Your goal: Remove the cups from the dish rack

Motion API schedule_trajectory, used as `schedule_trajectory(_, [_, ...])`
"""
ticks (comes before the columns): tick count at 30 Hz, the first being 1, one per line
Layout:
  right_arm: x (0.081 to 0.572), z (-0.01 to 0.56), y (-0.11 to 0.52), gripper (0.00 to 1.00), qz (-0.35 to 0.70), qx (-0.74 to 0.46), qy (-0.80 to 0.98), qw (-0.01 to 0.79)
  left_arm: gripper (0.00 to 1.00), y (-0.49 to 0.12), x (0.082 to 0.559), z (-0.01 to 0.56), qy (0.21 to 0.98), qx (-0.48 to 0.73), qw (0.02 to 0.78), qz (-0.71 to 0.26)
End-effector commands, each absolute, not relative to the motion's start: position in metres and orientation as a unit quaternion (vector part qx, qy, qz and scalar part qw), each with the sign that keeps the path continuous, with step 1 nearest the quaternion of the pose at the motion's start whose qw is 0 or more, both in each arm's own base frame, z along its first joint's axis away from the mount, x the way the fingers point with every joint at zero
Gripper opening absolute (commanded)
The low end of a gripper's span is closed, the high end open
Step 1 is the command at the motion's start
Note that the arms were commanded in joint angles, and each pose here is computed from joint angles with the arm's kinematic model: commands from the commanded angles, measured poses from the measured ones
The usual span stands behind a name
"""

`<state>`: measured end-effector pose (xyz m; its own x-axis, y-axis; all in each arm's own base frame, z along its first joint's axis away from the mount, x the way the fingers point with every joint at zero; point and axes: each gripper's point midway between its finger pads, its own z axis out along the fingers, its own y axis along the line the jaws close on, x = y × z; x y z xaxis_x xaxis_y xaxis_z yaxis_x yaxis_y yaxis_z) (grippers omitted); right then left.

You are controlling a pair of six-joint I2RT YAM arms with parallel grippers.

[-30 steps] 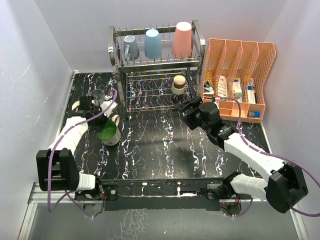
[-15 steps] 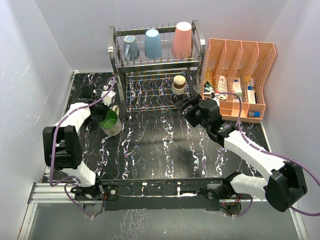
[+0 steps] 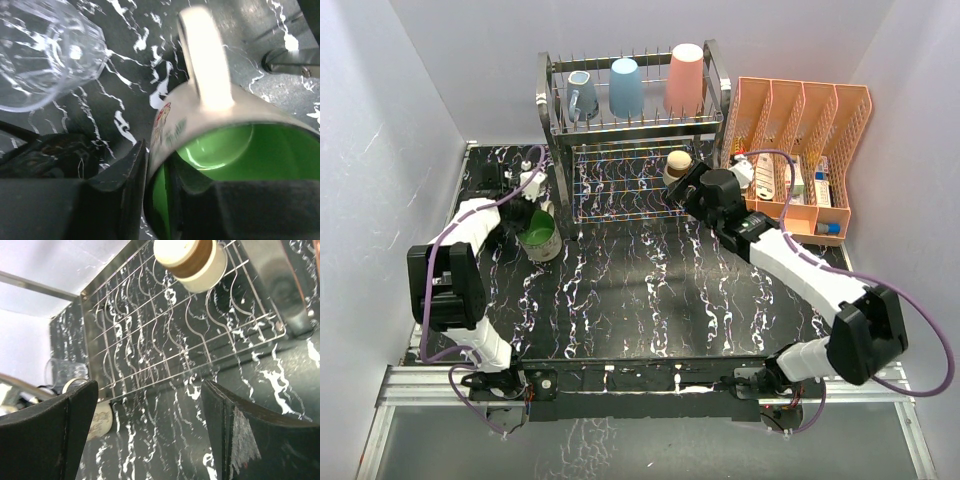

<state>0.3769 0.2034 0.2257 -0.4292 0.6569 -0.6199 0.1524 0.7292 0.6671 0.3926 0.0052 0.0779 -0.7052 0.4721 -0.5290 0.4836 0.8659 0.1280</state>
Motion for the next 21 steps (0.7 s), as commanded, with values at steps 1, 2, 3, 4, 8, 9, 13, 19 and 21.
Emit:
schedule_trajectory(1, [0.406, 0.253, 0.195, 0.88, 0.217, 0.232, 0.785, 0.532, 0.26, 0.011, 0.427, 0.132, 0.903, 0.237, 0.359, -0.004])
schedule_trajectory(2, [0.41, 0.255, 0.195, 0.89, 0.206, 0.224, 0.784, 0.54, 0.32, 0.011, 0.428, 0.138, 0.902, 0.234, 0.363, -0.008])
schedule_trajectory(3, [0.415, 0.256, 0.195, 0.89, 0.197, 0.22, 0.783, 0.547, 0.38, 0.011, 0.427, 0.143, 0.901, 0.231, 0.366, -0.011])
schedule_trajectory(4, [0.419, 0.256, 0.196, 0.9, 0.189, 0.216, 0.782, 0.553, 0.43, 0.011, 0.426, 0.15, 0.9, 0.228, 0.371, -0.014])
schedule_trajectory(8, [0.435, 0.253, 0.201, 0.91, 0.156, 0.206, 0.783, 0.567, 0.6, 0.004, 0.418, 0.167, 0.893, 0.233, 0.385, -0.028])
schedule_trajectory(9, [0.438, 0.251, 0.202, 0.91, 0.146, 0.204, 0.783, 0.569, 0.63, 0.002, 0.415, 0.171, 0.891, 0.234, 0.387, -0.034])
schedule_trajectory(13, [0.451, 0.235, 0.205, 0.92, 0.111, 0.195, 0.785, 0.577, 0.73, -0.008, 0.405, 0.194, 0.881, 0.241, 0.403, -0.053])
schedule_trajectory(19, [0.471, 0.217, 0.205, 0.96, 0.052, 0.186, 0.777, 0.599, 0.83, -0.031, 0.381, 0.227, 0.858, 0.257, 0.431, -0.106])
schedule_trajectory(21, [0.48, 0.21, 0.206, 0.98, 0.028, 0.172, 0.774, 0.609, 0.84, -0.047, 0.365, 0.234, 0.844, 0.281, 0.433, -0.149])
